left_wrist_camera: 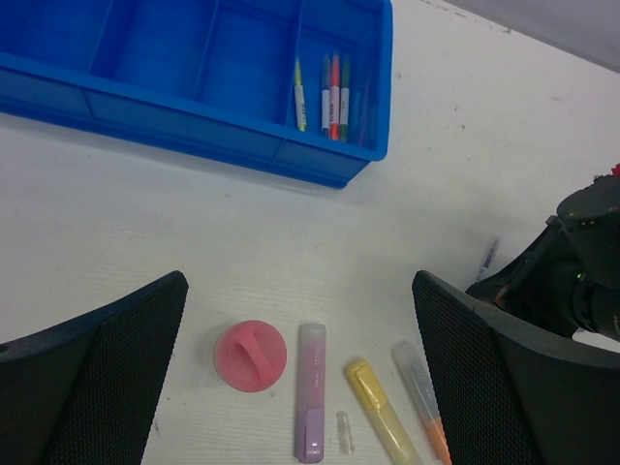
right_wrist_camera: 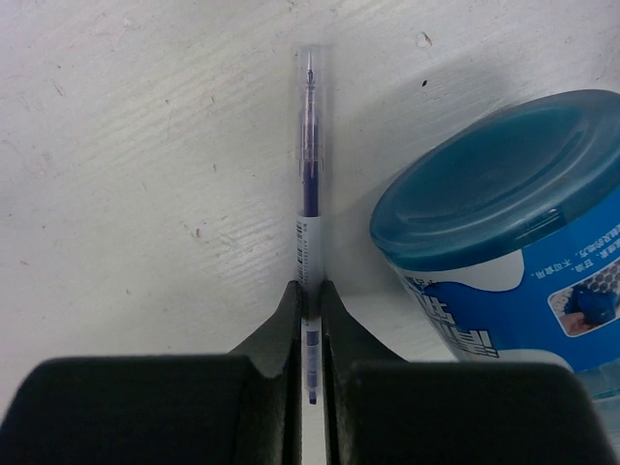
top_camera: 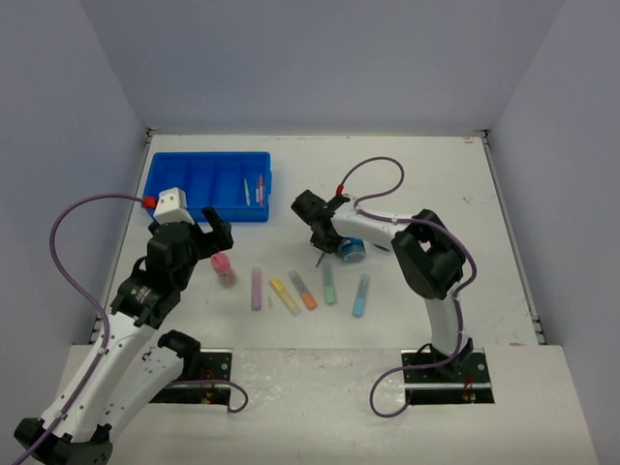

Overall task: Sort the stationery into containers
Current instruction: Pick up the pen from the center of the board.

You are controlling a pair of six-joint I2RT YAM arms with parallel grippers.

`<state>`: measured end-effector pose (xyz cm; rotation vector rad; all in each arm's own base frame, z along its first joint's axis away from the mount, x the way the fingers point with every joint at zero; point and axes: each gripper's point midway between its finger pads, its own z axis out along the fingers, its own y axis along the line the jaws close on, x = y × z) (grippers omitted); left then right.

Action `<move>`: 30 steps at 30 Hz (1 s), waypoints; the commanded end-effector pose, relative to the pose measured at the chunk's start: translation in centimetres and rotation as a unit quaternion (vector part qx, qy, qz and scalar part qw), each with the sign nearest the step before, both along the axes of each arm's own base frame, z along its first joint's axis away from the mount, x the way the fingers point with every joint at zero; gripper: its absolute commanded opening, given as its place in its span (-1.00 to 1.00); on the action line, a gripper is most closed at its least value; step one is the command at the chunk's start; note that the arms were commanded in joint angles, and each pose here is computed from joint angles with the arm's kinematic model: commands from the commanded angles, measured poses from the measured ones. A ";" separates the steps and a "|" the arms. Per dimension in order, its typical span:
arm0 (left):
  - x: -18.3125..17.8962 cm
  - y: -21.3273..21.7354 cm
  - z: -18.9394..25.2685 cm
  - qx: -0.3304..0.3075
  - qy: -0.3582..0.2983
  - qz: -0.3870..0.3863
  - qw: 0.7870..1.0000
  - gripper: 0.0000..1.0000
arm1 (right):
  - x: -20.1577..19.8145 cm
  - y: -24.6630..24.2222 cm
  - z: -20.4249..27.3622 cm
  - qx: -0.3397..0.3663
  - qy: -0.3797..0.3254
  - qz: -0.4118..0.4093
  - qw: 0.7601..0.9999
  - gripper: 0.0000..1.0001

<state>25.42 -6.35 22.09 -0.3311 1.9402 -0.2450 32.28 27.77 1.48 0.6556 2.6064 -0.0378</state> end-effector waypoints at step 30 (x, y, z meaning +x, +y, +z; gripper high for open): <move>-7.9 -14.3 -10.7 0.099 0.178 -0.153 0.967 0.13 | -1.7 -10.7 22.2 0.043 -0.284 0.083 0.954 -1.00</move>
